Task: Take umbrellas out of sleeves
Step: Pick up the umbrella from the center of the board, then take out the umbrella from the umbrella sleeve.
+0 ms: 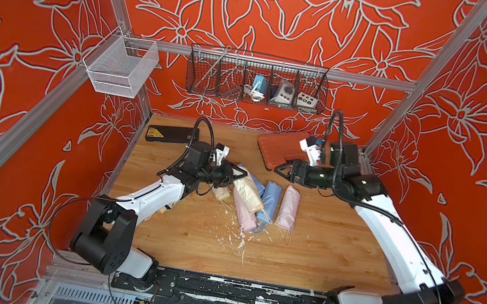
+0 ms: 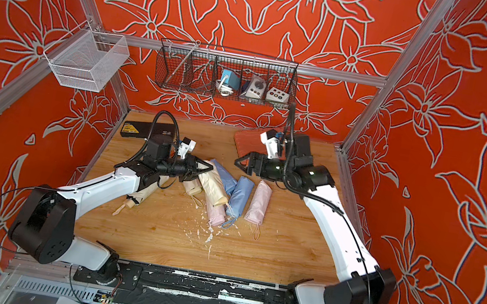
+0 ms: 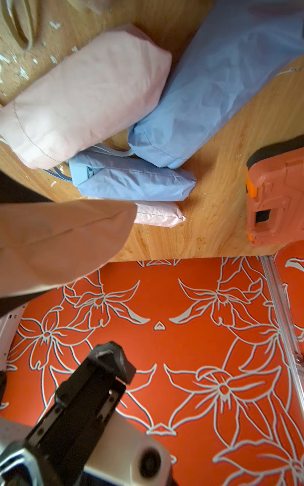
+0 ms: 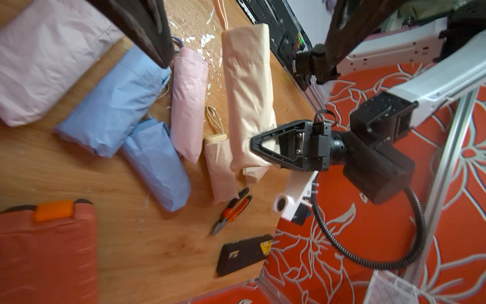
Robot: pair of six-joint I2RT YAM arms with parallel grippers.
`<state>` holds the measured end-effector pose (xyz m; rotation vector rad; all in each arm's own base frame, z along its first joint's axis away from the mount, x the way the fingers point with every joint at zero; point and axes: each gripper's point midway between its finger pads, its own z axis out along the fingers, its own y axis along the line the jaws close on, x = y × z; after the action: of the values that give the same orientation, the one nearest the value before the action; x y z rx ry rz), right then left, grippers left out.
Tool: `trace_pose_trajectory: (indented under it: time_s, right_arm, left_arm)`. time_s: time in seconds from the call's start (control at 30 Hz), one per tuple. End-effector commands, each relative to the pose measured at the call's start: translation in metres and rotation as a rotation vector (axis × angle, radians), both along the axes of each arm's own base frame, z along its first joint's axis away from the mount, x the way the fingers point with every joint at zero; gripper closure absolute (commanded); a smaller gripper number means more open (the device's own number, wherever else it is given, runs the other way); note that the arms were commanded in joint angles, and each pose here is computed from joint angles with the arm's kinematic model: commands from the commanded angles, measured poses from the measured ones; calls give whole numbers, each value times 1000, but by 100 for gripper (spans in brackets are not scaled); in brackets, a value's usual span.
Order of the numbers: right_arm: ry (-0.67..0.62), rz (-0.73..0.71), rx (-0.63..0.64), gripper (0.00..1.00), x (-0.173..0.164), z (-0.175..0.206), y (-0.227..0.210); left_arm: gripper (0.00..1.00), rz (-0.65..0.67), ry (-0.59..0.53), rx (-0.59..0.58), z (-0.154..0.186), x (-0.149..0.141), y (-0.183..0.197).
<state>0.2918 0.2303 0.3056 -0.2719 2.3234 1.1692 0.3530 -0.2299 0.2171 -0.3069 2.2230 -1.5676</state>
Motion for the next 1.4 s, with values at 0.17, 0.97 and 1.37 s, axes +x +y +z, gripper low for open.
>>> trace_pose_trajectory:
  time_s: [0.17, 0.97, 1.37]
  right_arm:
    - [267, -4, 246, 22, -26, -9, 9]
    - [416, -17, 337, 41, -37, -22, 23]
    - [368, 23, 390, 43, -40, 0, 52]
  left_arm:
    - [76, 89, -92, -359, 67, 12, 4]
    - [74, 240, -209, -418, 98, 14, 28]
    - [73, 244, -218, -399, 96, 8, 30]
